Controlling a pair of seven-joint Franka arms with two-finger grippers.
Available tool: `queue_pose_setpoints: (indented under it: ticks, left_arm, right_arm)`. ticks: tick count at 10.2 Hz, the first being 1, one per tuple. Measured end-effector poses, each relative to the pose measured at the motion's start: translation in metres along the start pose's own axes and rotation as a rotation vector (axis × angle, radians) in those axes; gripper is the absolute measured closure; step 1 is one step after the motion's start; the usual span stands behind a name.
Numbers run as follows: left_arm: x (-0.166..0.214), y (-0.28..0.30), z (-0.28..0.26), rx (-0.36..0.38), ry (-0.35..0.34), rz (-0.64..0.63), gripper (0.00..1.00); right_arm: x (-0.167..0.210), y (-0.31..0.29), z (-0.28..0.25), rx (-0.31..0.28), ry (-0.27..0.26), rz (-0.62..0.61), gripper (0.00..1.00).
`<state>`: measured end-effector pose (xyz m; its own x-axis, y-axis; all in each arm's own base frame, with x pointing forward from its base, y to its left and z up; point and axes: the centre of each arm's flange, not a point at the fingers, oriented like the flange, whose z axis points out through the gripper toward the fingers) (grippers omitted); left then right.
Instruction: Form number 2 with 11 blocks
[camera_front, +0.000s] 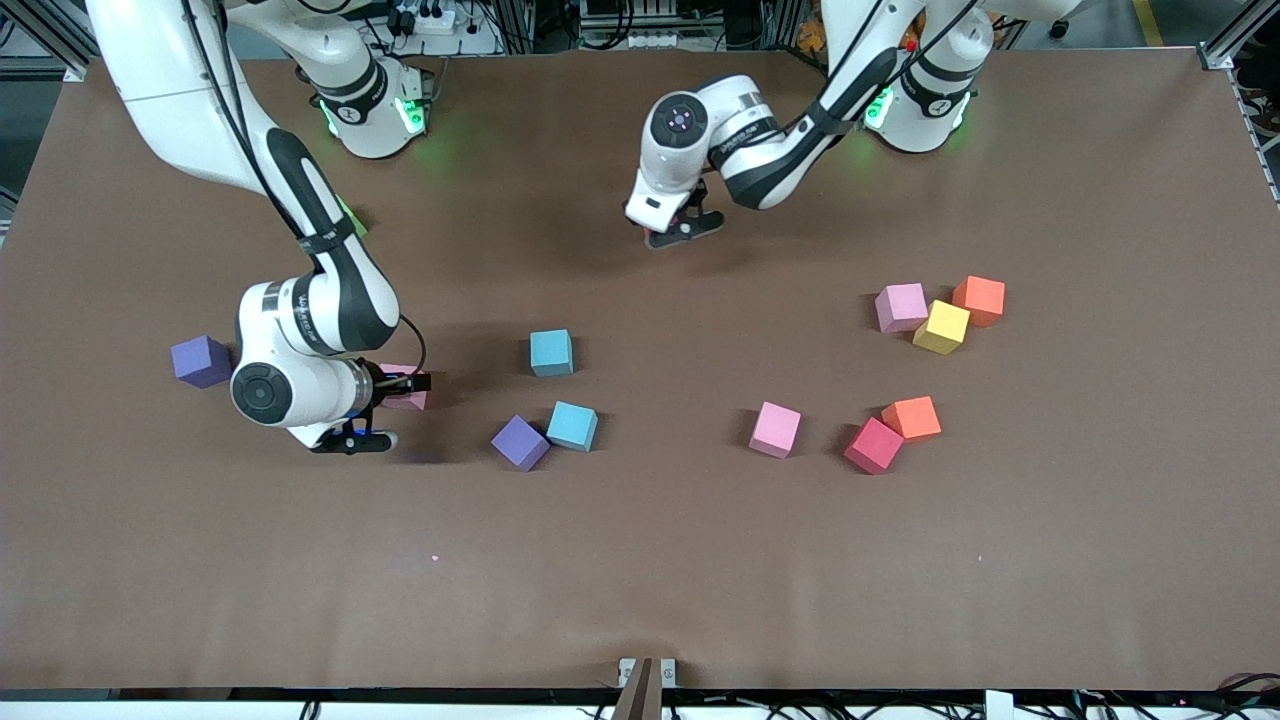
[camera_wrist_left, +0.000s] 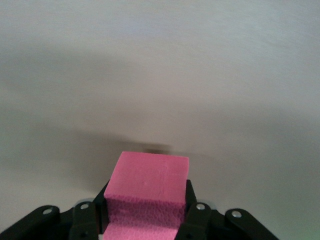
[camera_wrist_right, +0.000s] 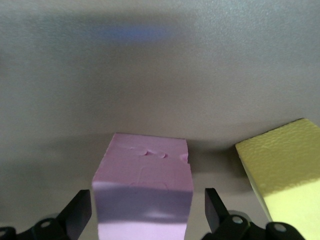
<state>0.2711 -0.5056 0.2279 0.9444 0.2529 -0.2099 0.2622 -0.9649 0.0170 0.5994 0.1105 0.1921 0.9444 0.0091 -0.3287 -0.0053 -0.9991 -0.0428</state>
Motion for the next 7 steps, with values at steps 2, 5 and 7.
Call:
queue_pose_setpoints:
  ticks: [2, 5, 7]
  left_arm:
    - [-0.008, 0.012, 0.006, 0.015, 0.031, 0.084, 0.44]
    - [-0.010, 0.028, 0.017, 0.087, 0.017, 0.158, 0.44]
    - [-0.005, 0.032, 0.020, 0.092, 0.007, 0.163, 0.44]
  right_arm:
    - [0.001, -0.001, 0.005, 0.037, -0.008, 0.032, 0.00]
    - [0.002, 0.001, 0.005, 0.042, -0.008, 0.039, 0.00]
    - [0.003, 0.002, 0.008, 0.042, -0.008, 0.042, 0.00]
